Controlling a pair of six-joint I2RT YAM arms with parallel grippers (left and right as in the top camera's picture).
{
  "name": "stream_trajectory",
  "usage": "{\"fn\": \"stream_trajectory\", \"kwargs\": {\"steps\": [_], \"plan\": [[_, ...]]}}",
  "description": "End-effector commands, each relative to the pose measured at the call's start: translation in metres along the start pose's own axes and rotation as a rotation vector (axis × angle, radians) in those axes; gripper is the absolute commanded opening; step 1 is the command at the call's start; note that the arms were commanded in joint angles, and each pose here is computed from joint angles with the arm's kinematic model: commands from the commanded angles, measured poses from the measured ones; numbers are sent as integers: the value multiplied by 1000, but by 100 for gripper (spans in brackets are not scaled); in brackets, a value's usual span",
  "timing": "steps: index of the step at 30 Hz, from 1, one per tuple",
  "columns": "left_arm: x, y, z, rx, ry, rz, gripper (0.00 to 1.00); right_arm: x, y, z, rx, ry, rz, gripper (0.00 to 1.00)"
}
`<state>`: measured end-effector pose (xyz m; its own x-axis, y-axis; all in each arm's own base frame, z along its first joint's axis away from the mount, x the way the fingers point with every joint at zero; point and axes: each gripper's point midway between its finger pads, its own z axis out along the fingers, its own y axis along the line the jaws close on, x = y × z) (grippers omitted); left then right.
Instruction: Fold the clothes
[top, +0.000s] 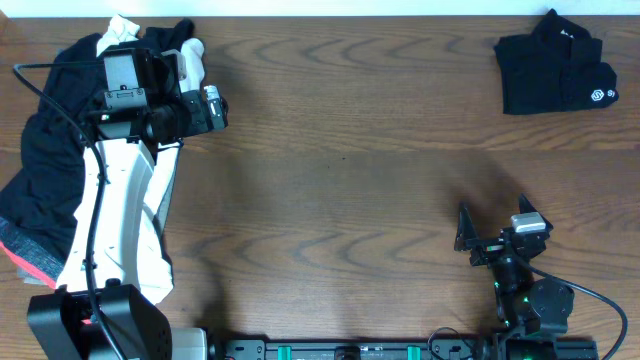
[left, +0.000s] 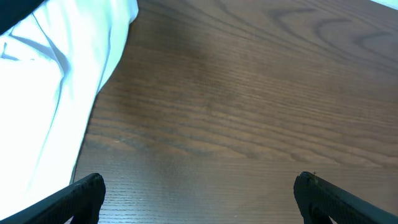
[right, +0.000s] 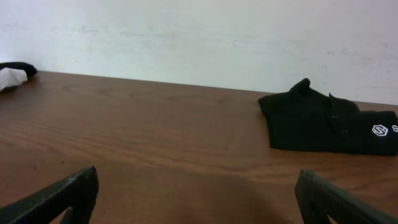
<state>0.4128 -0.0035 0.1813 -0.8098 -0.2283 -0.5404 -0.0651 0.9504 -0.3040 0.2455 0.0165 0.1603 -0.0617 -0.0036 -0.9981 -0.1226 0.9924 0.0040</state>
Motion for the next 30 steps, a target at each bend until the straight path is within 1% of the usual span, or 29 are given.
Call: {"fn": "stream_trajectory", "kwargs": {"steps": [1,20,25,28,30], "plan": [[-2,2,1,-10,-1,-10,98,1,-3,0,16,0,7,99],[-2,2,1,-10,-1,-10,98,1,-3,0,16,0,7,99],[4,4,-3,-21,16,-15,98,1,-3,0,16,0,7,99],[-5,2,-16,-33,-32,-2,98,1,-3,0,16,0,7,99],[-21,-1,-29,-38,-114,18,98,1,-3,0,16,0,7,99]]}}
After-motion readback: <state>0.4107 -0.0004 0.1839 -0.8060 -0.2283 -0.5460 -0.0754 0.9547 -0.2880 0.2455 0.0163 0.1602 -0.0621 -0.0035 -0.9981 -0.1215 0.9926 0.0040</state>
